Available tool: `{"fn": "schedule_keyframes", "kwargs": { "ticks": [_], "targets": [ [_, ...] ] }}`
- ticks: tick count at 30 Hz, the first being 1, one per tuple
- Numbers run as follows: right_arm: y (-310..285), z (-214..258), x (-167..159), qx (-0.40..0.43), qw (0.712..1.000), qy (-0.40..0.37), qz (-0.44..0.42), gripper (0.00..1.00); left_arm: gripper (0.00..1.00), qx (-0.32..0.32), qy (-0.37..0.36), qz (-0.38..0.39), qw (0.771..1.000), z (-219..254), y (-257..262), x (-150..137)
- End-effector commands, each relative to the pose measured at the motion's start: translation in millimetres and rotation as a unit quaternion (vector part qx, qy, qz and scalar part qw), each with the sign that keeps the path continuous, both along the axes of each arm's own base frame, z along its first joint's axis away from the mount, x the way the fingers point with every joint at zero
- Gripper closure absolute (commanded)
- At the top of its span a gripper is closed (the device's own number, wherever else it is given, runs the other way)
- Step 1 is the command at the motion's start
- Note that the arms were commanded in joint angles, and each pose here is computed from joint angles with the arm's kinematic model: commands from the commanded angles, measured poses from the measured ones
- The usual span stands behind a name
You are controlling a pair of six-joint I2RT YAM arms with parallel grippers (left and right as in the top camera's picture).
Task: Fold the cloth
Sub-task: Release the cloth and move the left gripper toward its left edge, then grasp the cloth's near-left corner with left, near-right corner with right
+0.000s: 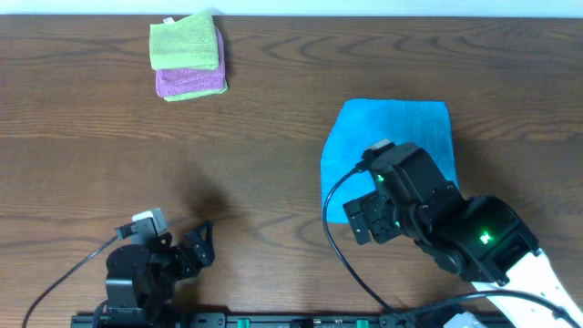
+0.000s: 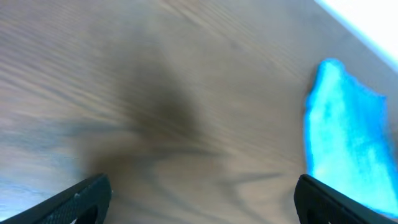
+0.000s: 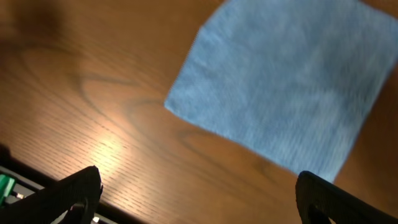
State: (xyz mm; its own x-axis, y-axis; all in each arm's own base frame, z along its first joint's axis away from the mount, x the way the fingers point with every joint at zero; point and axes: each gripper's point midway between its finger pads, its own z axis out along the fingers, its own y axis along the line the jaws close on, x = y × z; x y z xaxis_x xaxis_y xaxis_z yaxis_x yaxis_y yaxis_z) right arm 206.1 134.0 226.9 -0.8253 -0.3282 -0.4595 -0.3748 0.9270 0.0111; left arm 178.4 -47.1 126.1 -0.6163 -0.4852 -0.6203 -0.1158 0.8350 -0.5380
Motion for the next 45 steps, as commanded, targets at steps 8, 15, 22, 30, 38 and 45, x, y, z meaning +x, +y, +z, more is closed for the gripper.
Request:
{"fn": "schedule_keyframes", "kwargs": {
  "ticks": [8,15,22,30,38,45],
  "targets": [
    [-47,-1,17,0.057,0.990,0.034,-0.127,0.01,0.04,-0.168,0.076,-0.136,0.974,18,-69,-1],
    [-92,6,22,0.107,0.980,0.032,-0.162,0.01,0.04,-0.069,0.195,-0.238,0.949,33,-121,10],
    [-99,-17,21,0.149,0.973,0.056,-0.167,0.01,0.05,-0.028,0.329,-0.300,0.895,6,-192,2],
    [-113,-36,30,0.279,0.947,0.009,-0.156,0.01,0.05,-0.030,0.379,-0.299,0.876,-36,-220,9],
    [-139,-87,38,0.320,0.921,0.028,-0.221,0.01,0.04,-0.067,0.362,-0.272,0.889,-50,-245,37],
    [-193,-110,52,0.302,0.889,0.020,-0.344,0.01,0.05,-0.072,0.388,-0.248,0.885,-83,-253,45]
  ]
}}
